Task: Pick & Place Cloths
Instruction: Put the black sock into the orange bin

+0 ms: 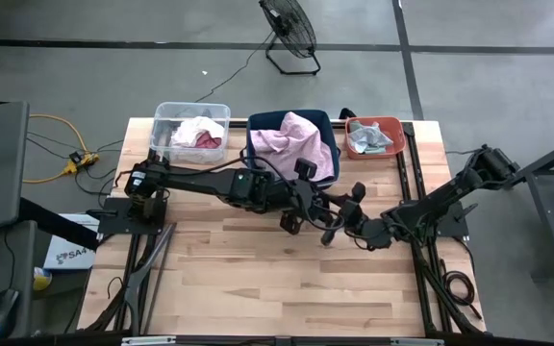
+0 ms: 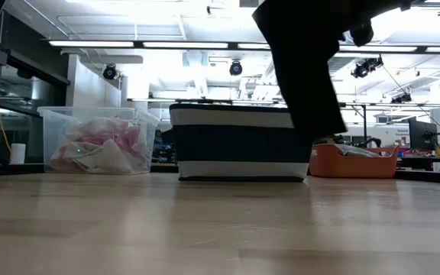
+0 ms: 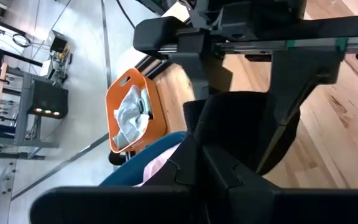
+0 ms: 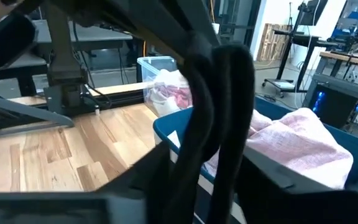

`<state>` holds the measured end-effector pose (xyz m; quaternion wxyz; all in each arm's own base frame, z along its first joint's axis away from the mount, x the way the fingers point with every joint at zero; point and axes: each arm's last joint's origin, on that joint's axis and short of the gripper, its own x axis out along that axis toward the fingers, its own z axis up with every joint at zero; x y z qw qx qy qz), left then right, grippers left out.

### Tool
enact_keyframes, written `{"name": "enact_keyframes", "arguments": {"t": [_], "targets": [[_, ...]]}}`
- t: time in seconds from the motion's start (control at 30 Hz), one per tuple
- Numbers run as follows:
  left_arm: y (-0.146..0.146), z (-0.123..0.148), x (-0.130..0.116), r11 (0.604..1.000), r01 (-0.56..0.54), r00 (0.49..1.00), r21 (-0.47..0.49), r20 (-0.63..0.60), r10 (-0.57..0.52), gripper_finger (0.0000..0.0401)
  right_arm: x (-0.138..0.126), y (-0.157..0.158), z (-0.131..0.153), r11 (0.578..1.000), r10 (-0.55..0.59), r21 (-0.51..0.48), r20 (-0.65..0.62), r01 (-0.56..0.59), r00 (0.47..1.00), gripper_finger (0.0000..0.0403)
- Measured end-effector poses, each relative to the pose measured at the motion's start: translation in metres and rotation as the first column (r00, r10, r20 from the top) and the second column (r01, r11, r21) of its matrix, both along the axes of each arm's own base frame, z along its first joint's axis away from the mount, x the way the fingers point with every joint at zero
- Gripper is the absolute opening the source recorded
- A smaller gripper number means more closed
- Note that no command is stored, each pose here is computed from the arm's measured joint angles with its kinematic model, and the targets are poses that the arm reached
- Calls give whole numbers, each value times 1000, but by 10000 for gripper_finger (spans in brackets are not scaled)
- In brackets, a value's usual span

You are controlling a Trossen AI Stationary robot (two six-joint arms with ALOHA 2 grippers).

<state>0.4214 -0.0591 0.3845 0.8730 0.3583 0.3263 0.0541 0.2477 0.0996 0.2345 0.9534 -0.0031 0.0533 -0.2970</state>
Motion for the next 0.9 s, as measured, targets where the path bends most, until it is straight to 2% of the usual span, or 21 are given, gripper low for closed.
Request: {"name": "enact_keyframes", "arguments": {"t": [0.27,0.37,0.43,0.63,0.77,0.83,0.9], "targets": [[0,0,0,1000,0,1000,1,-4,0,0,-1,2,-1,999,22,-44,-41,-24,999,14],[0,-1,-1,1000,-5,1000,6,-15,5,13,-1,2,-2,998,20,-52,-57,-23,998,8],[1,-2,-1,1000,-10,1000,11,-20,10,37,-2,2,-3,998,19,-54,-60,-22,998,5],[0,0,-4,997,-53,998,59,-18,55,153,-7,-1,3,998,7,-58,-61,-10,998,5],[0,9,-18,973,-201,979,112,12,201,217,-16,-8,12,996,-48,-75,-64,43,997,5],[0,11,-29,948,-290,956,128,3,292,233,-22,-13,18,993,-86,-83,-61,81,994,5],[2,12,-39,929,-356,934,96,-1,358,240,-29,-20,24,987,-138,-95,-60,132,989,5]]}}
